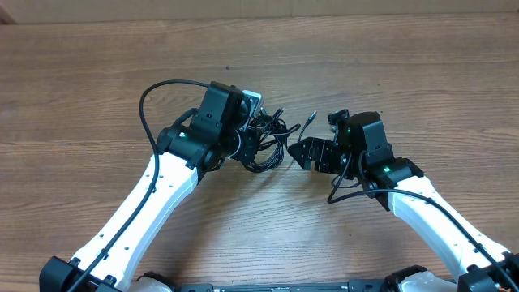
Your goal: Untangle cables
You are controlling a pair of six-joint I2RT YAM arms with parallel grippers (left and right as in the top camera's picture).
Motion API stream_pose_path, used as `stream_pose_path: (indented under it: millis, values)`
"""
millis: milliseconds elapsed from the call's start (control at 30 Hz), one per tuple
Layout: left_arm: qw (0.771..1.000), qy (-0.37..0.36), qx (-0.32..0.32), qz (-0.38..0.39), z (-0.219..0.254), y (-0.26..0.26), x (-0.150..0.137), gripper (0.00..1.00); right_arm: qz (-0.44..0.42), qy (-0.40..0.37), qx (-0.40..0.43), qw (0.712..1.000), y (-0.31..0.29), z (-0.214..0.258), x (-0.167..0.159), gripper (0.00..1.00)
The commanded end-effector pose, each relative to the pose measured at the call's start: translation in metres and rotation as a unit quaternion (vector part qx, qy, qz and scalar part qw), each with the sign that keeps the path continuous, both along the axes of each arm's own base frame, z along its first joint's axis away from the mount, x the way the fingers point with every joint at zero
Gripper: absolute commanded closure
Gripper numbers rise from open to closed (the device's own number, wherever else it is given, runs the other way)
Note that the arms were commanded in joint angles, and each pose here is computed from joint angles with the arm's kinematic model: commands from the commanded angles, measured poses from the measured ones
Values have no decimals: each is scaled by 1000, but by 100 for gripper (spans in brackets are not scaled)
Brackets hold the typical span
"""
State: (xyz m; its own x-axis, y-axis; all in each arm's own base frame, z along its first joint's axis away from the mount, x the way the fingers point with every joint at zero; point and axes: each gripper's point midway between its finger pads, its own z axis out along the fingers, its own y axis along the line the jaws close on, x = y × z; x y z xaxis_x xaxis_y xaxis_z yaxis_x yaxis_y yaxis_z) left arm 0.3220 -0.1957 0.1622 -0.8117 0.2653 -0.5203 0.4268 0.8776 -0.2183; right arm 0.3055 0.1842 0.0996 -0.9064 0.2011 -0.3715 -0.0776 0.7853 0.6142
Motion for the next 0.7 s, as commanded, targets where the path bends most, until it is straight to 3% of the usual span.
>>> stream_pose_path:
  millis: [0,667]
  values:
    - [999,-20,-8,-27,12,-6,2,96,-39,-8,-30,999,-13,-1,7,14]
    - [994,-35,-82,-57,31,-32,5,96,-57,20,24,998,-2,7,5,11]
